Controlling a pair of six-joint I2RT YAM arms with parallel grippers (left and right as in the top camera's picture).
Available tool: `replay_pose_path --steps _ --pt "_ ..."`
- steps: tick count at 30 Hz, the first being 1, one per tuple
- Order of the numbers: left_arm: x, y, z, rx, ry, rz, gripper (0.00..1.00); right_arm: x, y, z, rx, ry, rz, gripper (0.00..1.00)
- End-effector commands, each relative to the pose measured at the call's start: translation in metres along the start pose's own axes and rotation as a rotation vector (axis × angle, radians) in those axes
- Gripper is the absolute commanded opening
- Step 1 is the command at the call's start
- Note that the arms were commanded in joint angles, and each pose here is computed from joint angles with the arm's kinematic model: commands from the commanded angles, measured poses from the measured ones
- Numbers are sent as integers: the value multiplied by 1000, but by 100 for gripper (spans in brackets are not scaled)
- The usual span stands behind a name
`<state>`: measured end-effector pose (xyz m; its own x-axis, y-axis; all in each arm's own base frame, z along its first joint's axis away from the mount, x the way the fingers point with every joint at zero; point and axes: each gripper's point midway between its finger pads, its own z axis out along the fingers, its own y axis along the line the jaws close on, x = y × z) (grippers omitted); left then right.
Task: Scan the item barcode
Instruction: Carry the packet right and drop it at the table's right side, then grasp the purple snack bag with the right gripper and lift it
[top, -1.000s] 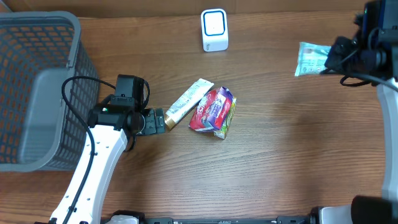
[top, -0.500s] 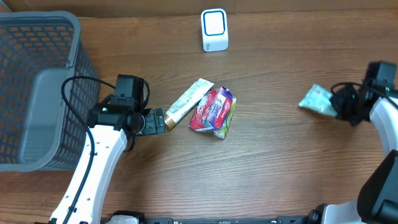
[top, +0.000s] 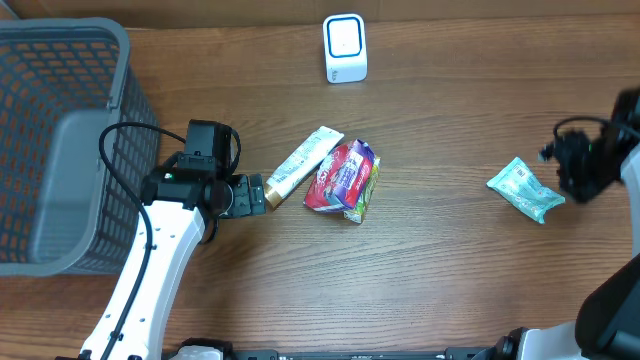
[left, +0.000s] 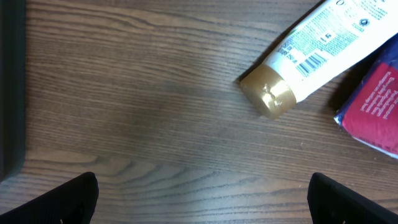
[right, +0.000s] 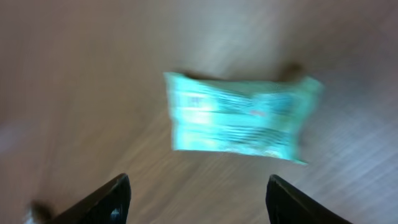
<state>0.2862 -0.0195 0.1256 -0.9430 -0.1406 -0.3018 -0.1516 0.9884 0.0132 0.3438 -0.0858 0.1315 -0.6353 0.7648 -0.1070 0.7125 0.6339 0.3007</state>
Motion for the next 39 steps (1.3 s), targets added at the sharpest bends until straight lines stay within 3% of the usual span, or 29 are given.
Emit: replay_pose_path --steps 1,7,13,18,23,26,30,33,36,39 --pt "1 0 2 -8 2 -9 100 31 73 -24 -175 31 -231 72" --pt "1 0 2 -8 2 -9 100 123 147 5 -272 167 -418 72" --pt "1 0 2 -8 2 -9 100 203 186 41 -286 259 -487 73" --pt "1 0 2 -8 2 -9 99 232 197 69 -227 231 -504 84" --pt "1 0 2 -8 2 -9 99 255 202 91 -212 253 -531 85" --pt "1 0 2 -8 2 -9 100 264 201 96 -200 267 -544 80" --pt "1 0 2 -8 2 -9 100 264 200 94 -197 281 -542 58" --pt "1 0 2 -8 2 -9 100 261 202 87 -214 299 -558 52" --pt "1 0 2 -8 2 -9 99 255 207 73 -244 319 -610 36" --pt "0 0 2 -8 1 -9 99 243 207 60 -247 315 -660 31"
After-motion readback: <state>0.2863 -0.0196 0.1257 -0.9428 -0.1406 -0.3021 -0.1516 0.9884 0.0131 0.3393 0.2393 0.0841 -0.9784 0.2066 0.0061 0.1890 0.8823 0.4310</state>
